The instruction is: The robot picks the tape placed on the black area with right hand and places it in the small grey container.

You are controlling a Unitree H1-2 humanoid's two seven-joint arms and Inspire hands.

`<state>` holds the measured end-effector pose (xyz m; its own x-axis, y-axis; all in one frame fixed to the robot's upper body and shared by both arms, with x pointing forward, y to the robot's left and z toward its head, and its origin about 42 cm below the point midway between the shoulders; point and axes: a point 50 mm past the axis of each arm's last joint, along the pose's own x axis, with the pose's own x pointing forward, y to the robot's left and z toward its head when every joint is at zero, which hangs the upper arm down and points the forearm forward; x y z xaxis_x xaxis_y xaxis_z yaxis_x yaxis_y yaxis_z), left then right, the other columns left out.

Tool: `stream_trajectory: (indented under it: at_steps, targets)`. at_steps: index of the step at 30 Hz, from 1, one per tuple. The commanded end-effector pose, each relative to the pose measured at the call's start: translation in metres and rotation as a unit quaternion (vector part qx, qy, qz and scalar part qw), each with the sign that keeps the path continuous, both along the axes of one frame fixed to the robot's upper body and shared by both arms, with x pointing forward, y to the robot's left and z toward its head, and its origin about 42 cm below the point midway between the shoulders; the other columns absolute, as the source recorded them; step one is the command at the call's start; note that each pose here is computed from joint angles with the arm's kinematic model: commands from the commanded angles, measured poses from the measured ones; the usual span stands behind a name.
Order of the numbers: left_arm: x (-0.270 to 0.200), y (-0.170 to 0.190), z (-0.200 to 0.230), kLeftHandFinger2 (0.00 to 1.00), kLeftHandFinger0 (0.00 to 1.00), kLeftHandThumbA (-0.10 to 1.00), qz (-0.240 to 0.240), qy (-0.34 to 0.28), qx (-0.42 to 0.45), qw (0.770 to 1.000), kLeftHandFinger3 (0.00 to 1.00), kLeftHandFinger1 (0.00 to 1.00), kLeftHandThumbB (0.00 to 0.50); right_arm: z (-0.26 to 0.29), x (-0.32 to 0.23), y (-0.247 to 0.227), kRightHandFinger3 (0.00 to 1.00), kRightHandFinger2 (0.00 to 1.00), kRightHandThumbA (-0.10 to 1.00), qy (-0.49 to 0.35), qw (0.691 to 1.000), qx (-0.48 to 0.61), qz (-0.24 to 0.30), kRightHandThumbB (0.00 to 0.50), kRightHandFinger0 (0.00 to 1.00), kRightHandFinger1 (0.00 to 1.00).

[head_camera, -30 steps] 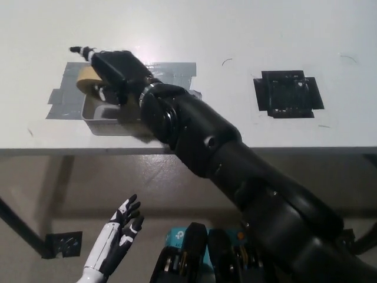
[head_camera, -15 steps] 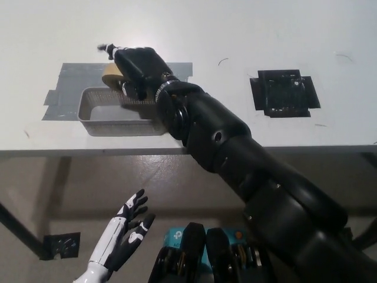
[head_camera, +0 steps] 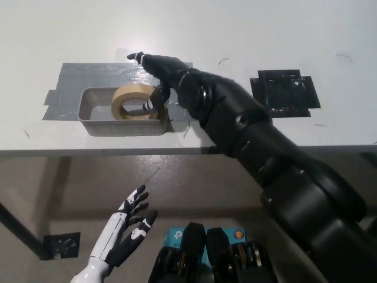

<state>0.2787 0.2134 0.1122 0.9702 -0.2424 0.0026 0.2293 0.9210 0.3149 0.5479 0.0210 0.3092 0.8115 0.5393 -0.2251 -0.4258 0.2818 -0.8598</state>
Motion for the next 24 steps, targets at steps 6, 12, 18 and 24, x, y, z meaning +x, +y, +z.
stream_trajectory:
  at_steps: [6, 12, 18, 24]
  targets:
    - [0.005, -0.002, 0.012, 1.00, 0.82, 0.80, -0.022, -0.022, 0.014, 0.999, 1.00, 0.92, 0.025, 0.109, 0.009, -0.013, 1.00, 1.00, 0.93, -0.001, 0.998, 0.047, 0.047, 0.500, 1.00, 1.00]
    - [0.009, -0.003, 0.014, 1.00, 0.81, 0.78, -0.020, -0.033, 0.020, 0.999, 1.00, 0.90, 0.026, 0.199, 0.009, -0.068, 1.00, 1.00, 0.79, 0.019, 0.980, 0.190, 0.054, 0.500, 1.00, 1.00]
    - [0.010, 0.000, 0.014, 1.00, 0.90, 0.85, -0.011, -0.038, 0.020, 0.999, 1.00, 1.00, 0.008, 0.279, -0.043, -0.173, 1.00, 1.00, 0.83, -0.098, 0.966, 0.226, 0.081, 0.466, 1.00, 1.00]
    - [0.018, 0.007, 0.012, 1.00, 1.00, 0.99, 0.004, -0.032, 0.006, 0.999, 1.00, 1.00, 0.053, 0.253, -0.102, -0.244, 1.00, 1.00, 0.90, -0.147, 0.962, 0.218, 0.080, 0.500, 1.00, 1.00]
